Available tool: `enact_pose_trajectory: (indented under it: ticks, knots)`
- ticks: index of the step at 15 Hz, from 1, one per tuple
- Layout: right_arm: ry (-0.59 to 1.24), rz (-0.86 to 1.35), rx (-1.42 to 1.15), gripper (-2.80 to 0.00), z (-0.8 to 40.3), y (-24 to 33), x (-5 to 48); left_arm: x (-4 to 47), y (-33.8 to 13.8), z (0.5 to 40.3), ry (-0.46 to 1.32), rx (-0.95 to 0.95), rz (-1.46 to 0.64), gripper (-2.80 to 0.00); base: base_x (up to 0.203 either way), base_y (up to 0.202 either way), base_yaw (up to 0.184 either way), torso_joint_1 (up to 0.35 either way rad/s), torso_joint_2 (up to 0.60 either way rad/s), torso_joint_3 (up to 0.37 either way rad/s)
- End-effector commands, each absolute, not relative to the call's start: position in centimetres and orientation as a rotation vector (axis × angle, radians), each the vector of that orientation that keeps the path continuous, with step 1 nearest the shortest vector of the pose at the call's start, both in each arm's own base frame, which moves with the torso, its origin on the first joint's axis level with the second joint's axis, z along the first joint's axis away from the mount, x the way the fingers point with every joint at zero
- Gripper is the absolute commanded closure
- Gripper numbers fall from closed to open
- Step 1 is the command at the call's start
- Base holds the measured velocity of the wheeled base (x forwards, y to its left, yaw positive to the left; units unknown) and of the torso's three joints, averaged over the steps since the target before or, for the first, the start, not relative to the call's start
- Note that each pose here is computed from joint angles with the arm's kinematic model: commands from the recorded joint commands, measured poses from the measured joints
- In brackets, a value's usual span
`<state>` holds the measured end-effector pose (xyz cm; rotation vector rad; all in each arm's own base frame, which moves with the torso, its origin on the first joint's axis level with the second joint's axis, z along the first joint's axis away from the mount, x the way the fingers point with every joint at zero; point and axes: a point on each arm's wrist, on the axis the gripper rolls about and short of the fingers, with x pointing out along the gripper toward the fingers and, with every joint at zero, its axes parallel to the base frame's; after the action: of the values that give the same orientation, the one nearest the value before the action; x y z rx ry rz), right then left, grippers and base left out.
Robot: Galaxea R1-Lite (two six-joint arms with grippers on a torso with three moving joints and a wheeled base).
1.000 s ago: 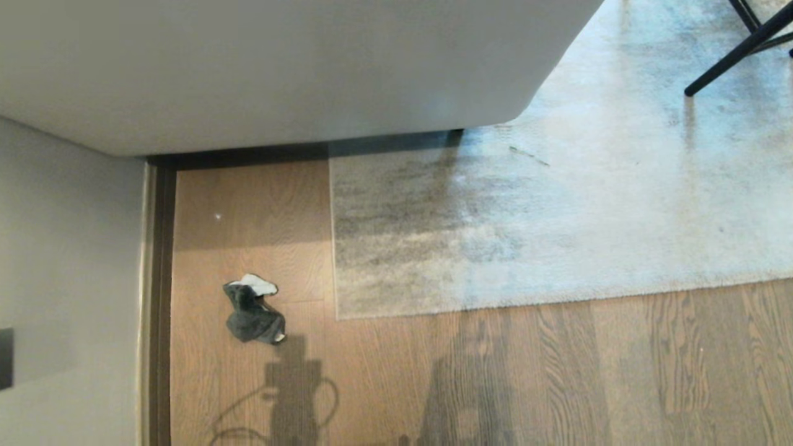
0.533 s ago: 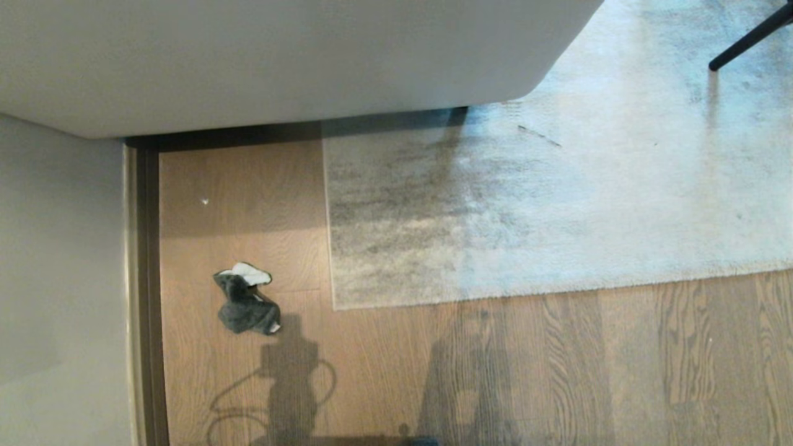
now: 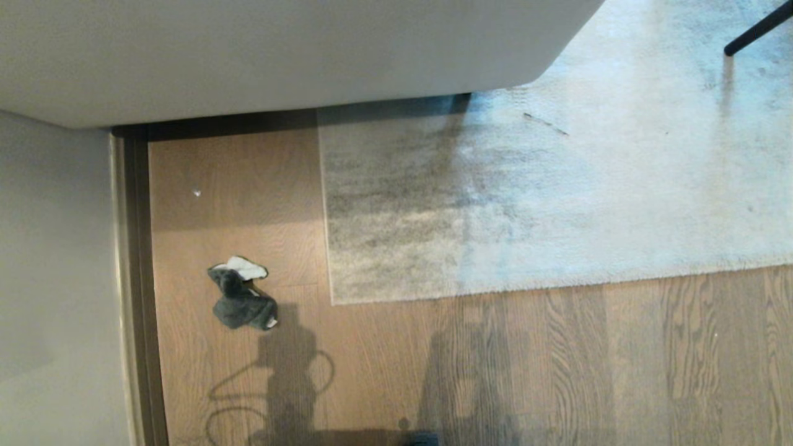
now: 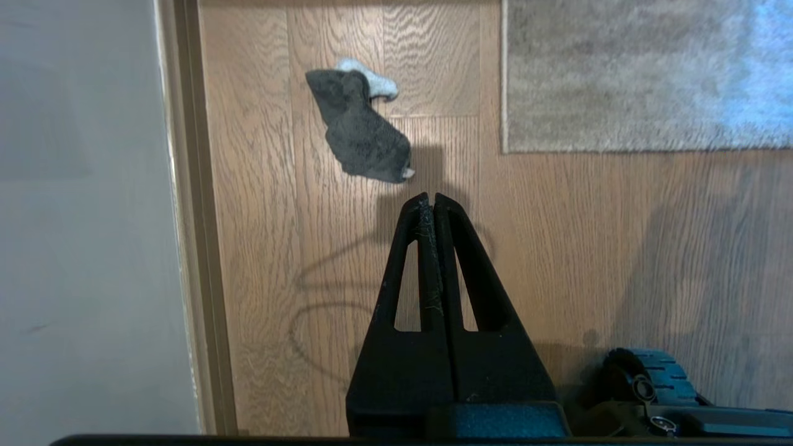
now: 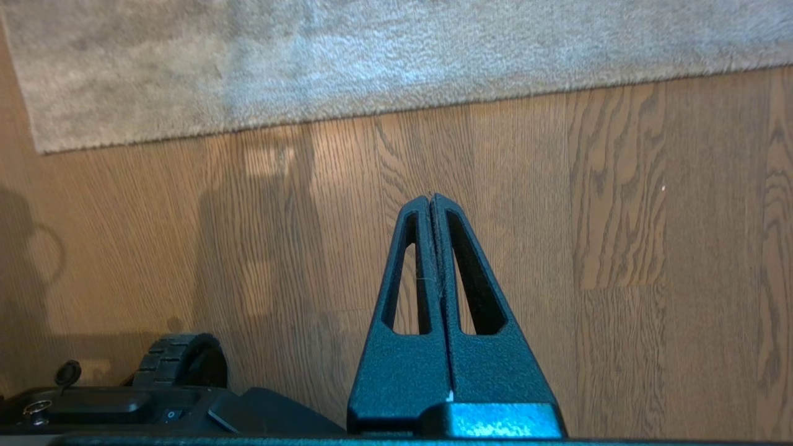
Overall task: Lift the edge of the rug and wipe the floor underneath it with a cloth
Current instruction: Pick up the rag
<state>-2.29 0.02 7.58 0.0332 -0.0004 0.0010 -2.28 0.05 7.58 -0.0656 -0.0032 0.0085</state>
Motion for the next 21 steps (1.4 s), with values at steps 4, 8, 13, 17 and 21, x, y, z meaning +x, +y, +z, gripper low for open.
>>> enact_pose_trajectory:
  ticks: [4,8,13,17,21]
  knots:
    - [0.001,0.002,0.034,0.0,7.58,0.02,-2.29,-2.28,0.06,7.58,-0.004,-0.068,0.009,0.0,0.0,0.0,0.0,0.003,0.0,-0.19]
    - [0.001,0.002,0.034,0.0,7.58,0.02,-2.29,-2.29,0.06,7.62,-0.005,-0.068,0.009,0.0,0.0,0.0,0.0,0.002,0.0,-0.194]
    - [0.001,0.002,0.034,0.0,7.58,0.02,-2.28,-2.29,0.06,7.63,-0.005,-0.073,0.01,0.0,0.0,0.0,0.0,0.002,0.0,-0.196]
    - [0.0,0.002,0.034,0.0,7.58,0.02,-2.29,-2.28,0.06,7.6,-0.005,-0.074,0.01,0.0,0.0,0.0,0.0,0.0,0.0,-0.197]
    - [0.001,0.002,0.034,0.0,7.58,0.02,-2.28,-2.29,0.06,7.62,-0.005,-0.081,0.009,0.0,0.0,0.0,0.0,0.002,0.0,-0.123]
